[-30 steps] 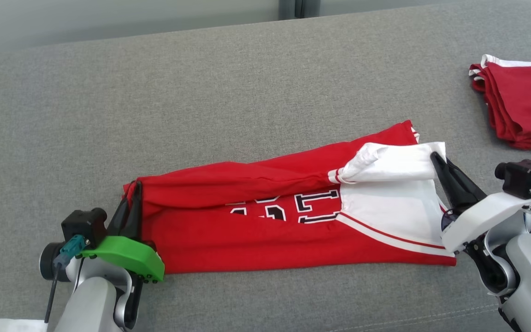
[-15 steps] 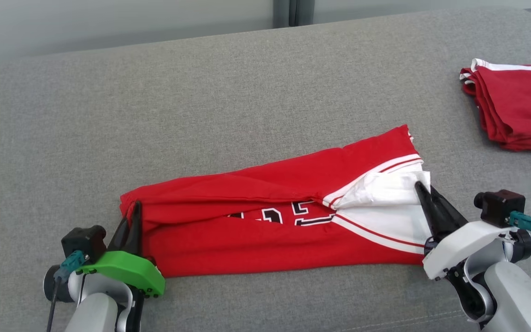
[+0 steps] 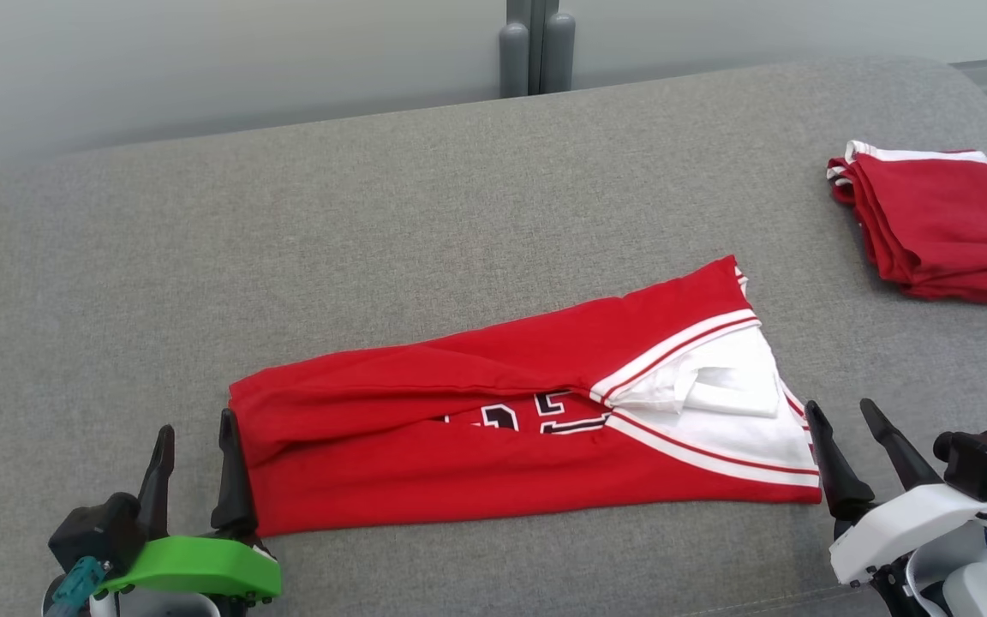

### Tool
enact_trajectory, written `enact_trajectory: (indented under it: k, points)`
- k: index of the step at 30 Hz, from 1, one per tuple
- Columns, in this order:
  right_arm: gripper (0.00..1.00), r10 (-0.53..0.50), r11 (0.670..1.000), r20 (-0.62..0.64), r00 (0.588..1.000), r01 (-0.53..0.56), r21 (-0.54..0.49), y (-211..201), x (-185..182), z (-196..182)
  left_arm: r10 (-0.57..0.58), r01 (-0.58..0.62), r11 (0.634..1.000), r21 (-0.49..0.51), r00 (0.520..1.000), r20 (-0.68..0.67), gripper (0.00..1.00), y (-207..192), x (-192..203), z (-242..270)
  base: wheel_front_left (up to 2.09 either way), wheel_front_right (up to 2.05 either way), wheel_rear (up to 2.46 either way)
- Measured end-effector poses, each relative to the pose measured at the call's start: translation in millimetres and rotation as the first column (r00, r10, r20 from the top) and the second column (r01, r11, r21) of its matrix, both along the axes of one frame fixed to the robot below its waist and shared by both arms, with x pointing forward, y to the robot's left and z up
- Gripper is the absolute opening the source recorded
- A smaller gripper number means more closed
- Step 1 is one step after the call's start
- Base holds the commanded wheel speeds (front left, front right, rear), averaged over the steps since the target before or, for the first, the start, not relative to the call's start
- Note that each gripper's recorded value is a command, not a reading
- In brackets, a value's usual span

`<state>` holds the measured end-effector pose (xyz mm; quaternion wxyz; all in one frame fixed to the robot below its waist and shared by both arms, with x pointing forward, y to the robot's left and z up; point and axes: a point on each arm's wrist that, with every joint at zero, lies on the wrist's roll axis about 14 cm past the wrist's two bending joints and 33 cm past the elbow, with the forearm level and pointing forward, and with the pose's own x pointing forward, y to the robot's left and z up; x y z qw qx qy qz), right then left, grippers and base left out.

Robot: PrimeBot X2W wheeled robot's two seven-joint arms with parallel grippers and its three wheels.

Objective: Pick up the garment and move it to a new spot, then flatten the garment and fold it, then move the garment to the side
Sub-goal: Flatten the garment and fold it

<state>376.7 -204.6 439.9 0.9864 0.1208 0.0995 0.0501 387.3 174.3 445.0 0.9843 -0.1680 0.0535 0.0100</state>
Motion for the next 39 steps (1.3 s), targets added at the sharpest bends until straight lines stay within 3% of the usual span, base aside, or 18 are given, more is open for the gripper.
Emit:
enact_trajectory:
  k: [16,25,32,39]
  points:
    - [1.00,-0.017,0.999,0.103,0.995,0.022,-0.041,-4.8,-14.9,41.9,-0.044,0.042,0.999,0.015,0.985,0.166,1.00,-21.6,-5.0,55.3,0.00,0.00,0.00]
    - [1.00,0.022,0.997,0.126,0.992,-0.011,-0.081,4.5,4.2,52.1,-0.016,0.011,1.000,0.026,0.982,0.188,1.00,-13.0,-11.3,63.3,0.00,0.00,0.00]
    - [1.00,0.045,0.992,0.037,0.998,-0.040,-0.119,6.4,28.2,34.2,0.018,-0.026,0.999,0.037,0.983,0.182,1.00,-0.8,-17.0,61.1,0.00,0.00,0.00]
    - [1.00,0.046,0.992,-0.153,0.987,-0.064,-0.112,5.8,46.7,-7.8,0.070,-0.080,0.996,0.046,0.981,0.183,1.00,16.9,-22.1,61.6,0.00,0.00,0.00]
